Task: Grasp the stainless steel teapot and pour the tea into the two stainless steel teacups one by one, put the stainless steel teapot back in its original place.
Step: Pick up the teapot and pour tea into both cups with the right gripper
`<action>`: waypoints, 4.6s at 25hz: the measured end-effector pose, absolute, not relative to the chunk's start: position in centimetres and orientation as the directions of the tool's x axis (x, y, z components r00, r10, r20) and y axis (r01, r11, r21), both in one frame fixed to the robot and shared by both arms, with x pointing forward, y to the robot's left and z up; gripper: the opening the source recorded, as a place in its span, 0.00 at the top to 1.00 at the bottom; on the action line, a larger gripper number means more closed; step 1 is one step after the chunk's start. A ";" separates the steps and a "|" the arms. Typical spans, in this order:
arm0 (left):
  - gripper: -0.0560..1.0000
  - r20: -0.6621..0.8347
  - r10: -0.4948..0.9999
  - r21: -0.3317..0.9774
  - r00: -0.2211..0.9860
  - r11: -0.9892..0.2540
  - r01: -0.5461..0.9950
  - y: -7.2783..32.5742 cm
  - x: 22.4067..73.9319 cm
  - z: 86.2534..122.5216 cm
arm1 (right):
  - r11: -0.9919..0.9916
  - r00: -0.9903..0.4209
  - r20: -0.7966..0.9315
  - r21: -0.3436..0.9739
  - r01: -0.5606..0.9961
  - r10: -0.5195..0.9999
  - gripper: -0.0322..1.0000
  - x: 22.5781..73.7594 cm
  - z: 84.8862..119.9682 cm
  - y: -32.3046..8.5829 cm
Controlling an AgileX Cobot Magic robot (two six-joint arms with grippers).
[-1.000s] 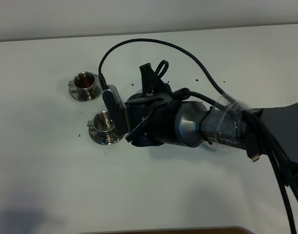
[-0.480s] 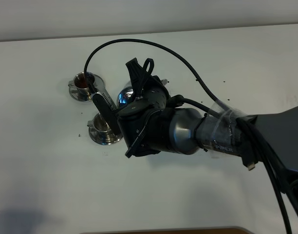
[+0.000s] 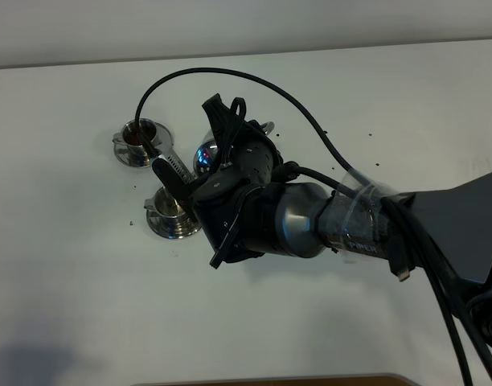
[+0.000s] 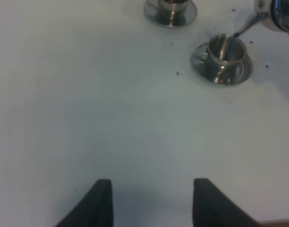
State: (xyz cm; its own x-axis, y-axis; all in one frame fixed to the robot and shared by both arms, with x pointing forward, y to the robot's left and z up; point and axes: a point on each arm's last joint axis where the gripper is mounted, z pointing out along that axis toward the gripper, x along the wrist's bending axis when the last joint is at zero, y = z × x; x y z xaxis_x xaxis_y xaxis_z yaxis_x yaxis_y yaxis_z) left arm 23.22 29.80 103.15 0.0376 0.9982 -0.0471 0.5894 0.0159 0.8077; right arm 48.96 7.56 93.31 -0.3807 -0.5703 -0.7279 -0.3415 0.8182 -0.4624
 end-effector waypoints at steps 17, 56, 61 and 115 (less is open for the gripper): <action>0.52 -0.047 0.998 0.808 0.038 0.016 0.589 29.8 23.2 103.1 | 0.734 -0.246 -0.702 -0.566 -0.377 -0.668 0.78 48.7 94.0 8.3; 0.52 -0.047 0.998 0.808 0.038 0.016 0.589 29.8 23.2 103.1 | 0.599 -0.032 -0.622 -0.738 -0.311 -0.782 0.78 49.2 95.5 8.7; 0.52 -0.047 0.998 0.808 0.038 0.016 0.589 29.8 23.2 103.1 | 0.587 -0.008 -0.613 -0.752 -0.301 -0.790 0.78 49.2 95.7 8.8; 0.52 -0.047 0.998 0.808 0.038 0.016 0.589 29.8 23.2 103.1 | 0.919 -0.488 -0.780 -0.360 -0.162 -0.391 0.78 48.6 94.0 6.4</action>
